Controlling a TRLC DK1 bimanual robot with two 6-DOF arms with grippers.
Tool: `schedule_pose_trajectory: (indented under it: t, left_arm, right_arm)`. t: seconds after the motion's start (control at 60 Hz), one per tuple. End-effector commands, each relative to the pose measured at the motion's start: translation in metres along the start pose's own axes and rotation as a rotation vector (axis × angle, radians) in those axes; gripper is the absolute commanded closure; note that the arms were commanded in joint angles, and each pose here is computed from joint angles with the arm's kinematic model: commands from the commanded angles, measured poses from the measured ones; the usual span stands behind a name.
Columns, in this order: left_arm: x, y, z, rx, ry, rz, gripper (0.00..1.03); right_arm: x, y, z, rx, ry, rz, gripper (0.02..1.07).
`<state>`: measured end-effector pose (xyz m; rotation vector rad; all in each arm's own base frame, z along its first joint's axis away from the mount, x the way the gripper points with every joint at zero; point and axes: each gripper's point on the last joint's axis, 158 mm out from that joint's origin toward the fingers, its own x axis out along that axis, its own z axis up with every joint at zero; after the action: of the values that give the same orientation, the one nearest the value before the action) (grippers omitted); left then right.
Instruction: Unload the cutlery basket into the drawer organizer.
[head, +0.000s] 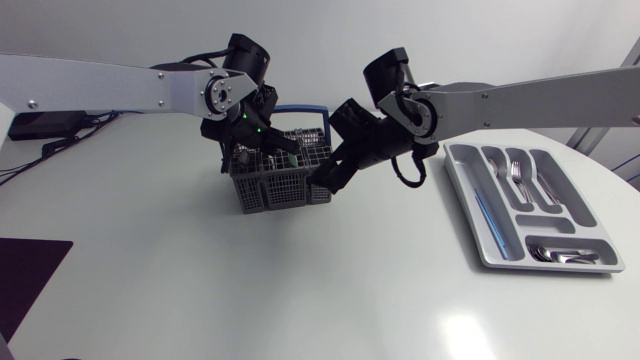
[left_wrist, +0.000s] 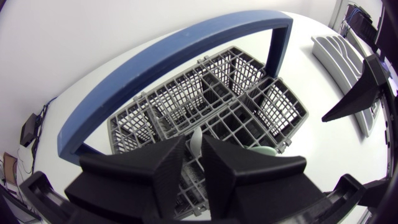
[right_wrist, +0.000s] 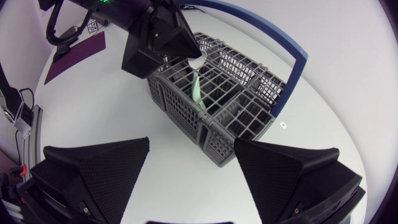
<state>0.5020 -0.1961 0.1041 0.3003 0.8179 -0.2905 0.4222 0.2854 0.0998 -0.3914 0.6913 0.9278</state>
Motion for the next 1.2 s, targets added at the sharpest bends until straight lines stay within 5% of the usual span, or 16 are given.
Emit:
schedule_pose_trajectory:
  t: [0.0,0.517,0.633,1.183]
  left_arm:
    - [0.015,-0.006,-0.019,0.036,0.045,-0.003,0.83]
    - [0.023,-0.010,-0.025,0.064,0.064,0.006,0.84]
    - [0.023,-0.008,-0.026,0.067,0.063,0.024,0.98]
    - [-0.005,-0.009,-0.016,0.063,-0.024,0.045,0.99]
  right_arm:
    - [0.003,-0.003,-0.004,0.032,0.010,0.000,0.09]
    - [0.002,-0.002,-0.008,0.034,0.014,0.003,0.09]
    - [0.001,-0.002,-0.008,0.034,0.014,0.004,0.09]
    - [-0.002,0.003,-0.011,0.032,0.016,0.009,0.09]
